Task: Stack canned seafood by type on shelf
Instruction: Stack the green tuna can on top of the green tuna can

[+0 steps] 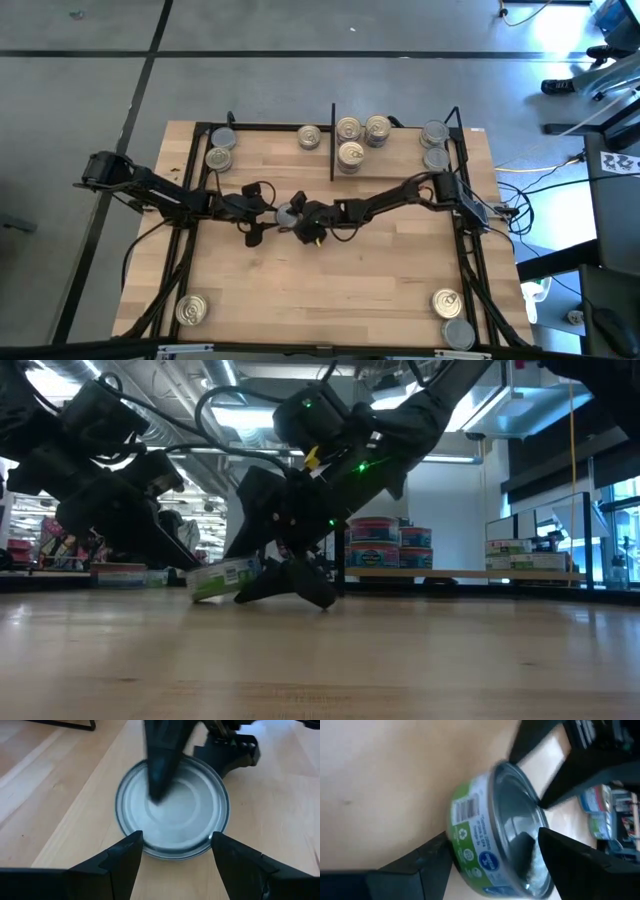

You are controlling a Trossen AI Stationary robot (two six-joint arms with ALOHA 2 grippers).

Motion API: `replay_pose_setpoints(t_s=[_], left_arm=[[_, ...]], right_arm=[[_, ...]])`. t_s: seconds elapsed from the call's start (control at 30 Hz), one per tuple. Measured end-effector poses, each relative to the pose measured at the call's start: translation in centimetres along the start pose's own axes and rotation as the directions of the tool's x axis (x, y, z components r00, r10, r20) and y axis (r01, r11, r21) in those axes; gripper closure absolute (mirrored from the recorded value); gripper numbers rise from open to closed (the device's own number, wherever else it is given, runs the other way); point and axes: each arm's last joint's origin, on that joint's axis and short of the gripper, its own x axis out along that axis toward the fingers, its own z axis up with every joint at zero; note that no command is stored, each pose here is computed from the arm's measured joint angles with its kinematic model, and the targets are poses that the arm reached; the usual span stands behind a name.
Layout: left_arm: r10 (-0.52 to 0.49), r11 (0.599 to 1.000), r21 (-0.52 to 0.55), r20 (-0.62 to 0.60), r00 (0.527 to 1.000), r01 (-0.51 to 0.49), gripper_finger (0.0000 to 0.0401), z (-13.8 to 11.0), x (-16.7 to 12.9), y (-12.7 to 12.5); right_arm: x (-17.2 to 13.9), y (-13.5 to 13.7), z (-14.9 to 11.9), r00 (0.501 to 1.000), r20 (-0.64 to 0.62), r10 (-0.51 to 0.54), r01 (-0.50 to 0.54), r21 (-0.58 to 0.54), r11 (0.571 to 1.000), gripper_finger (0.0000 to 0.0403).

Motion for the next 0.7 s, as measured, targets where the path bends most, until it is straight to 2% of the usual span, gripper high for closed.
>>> replay_pose_setpoints(t_s=[0.1, 0.17, 0.37, 0.47, 0.6, 0.7], left_arm=[[0.0, 1.0, -0.001, 0.0, 1.0, 0.0, 0.0162, 0.0, 0.0, 0.0], [-0.005, 1.0, -0.002, 0.002, 1.0, 0.005, 0.0162, 0.0, 0.0, 0.0], [-0.004, 1.0, -0.01, 0.013, 1.0, 0.004, 0.0162, 0.1, 0.0, 0.0], [-0.018, 0.999, -0.042, 0.026, 1.0, 0.019, 0.0162, 0.3, 0.0, -0.1], [-0.021, 0.996, -0.084, -0.004, 1.0, 0.021, 0.0162, -0.1, 0.0, -0.1], [-0.028, 0.994, -0.107, 0.057, 0.998, 0.034, 0.0162, 0.9, -0.1, -0.2]], right_arm=[[0.0, -0.1, 0.0, 1.0, -0.007, -0.014, 0.014, 0.0, 1.0, 0.0128], [0.0, -0.1, 0.0, 1.0, -0.011, -0.02, 0.02, -0.008, 1.0, 0.0149], [-0.2, 0.2, 0.6, 0.998, -0.037, -0.052, 0.052, -0.012, 0.999, 0.026], [-0.7, 0.6, 1.3, 0.994, -0.077, -0.071, 0.07, -0.024, 0.997, 0.0265], [-2.4, 0.9, 2.6, 0.993, -0.113, -0.042, 0.041, -0.016, 0.999, 0.0265], [-4.3, 0.5, 3.5, 0.99, -0.141, -0.023, 0.027, 0.031, 0.999, 0.0265]])
